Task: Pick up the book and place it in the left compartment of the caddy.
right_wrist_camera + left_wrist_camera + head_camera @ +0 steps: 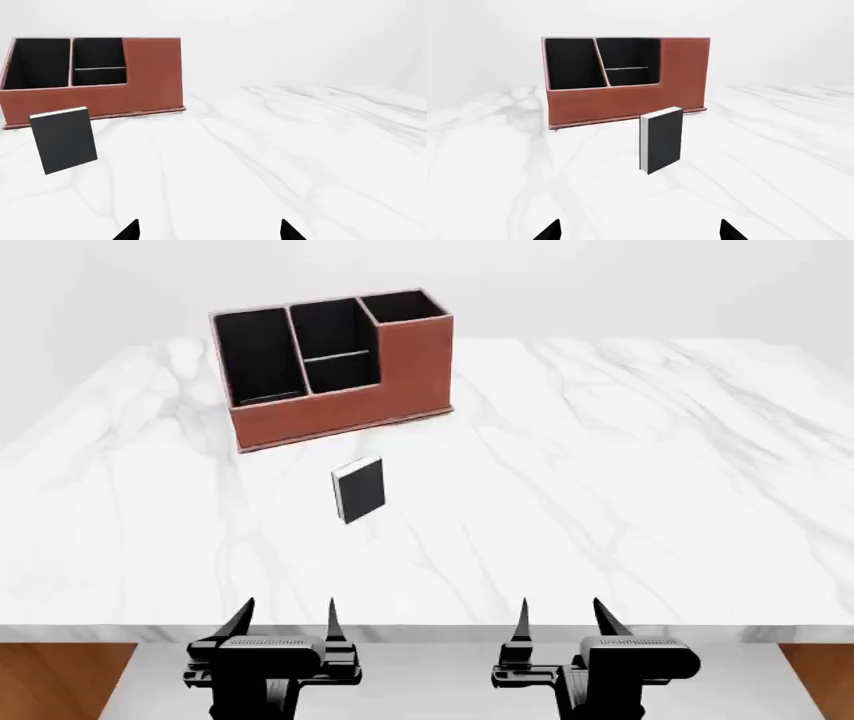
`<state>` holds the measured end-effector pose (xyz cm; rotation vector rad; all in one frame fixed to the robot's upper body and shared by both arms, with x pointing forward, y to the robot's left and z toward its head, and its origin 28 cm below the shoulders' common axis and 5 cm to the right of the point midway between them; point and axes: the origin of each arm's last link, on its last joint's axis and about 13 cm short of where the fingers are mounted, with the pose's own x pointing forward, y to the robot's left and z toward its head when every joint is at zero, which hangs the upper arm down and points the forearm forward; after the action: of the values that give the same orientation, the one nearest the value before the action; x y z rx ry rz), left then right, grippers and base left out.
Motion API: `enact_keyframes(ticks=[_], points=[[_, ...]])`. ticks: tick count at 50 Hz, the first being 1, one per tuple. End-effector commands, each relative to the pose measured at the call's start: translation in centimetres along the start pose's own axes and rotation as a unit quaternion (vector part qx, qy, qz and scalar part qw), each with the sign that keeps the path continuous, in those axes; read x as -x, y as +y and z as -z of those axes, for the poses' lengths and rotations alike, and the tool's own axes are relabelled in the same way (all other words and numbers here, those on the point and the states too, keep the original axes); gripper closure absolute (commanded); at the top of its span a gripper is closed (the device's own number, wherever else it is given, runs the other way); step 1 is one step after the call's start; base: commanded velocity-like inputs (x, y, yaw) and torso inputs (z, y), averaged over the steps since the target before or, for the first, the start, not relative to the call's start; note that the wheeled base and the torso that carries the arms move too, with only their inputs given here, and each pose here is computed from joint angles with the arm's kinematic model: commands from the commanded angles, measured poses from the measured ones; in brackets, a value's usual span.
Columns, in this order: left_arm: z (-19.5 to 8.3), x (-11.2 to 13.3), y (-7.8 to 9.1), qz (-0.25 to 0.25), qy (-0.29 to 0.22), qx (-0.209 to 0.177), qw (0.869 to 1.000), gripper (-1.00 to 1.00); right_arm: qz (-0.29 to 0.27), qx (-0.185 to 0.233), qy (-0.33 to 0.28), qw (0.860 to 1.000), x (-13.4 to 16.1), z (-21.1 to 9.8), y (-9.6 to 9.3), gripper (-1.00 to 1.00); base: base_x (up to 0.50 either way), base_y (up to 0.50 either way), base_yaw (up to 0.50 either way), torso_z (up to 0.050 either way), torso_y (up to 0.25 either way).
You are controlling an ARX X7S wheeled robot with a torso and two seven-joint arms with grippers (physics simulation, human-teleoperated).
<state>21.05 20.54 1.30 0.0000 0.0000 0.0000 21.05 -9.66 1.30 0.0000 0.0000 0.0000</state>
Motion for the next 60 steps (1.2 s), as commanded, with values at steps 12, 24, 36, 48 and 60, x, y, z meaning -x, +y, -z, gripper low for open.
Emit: enact_keyframes(ticks=[12,24,36,48,60], points=[[0.01,-0.04,-0.01,-0.002,0.015,0.003,1.000,-1.00,0.005,0.001,0.004,1.000,-0.07,-0.10,0.01,-1.00,0.00,0.00,0.00,0.000,0.000],[-0.06,-0.01,-0.04,-0.005,0.000,0.004,1.000,-1.00,0.008,0.016,0.011,1.000,-0.27,0.22,0.14,-1.00,0.00,0.29,0.00,0.000,0.000],[-0.01,-0.11,-0.03,-0.008,0.000,0.002,1.000,-1.00,0.008,0.013,0.018,1.000,-0.37,0.01,0.14,-1.00,0.00,0.50,0.00,0.000,0.000],[0.03,-0.10,-0.04,-0.008,0.000,-0.001,1.000,-1.00,0.007,0.018,0.014,1.000,-0.30,0.03,0.17,-1.00,0.00,0.50,0.00,0.000,0.000],[0.05,-0.06,-0.07,-0.008,0.000,-0.004,1.000,-1.00,0.007,0.025,0.010,1.000,-0.25,0.10,0.17,-1.00,0.00,0.50,0.00,0.000,0.000]])
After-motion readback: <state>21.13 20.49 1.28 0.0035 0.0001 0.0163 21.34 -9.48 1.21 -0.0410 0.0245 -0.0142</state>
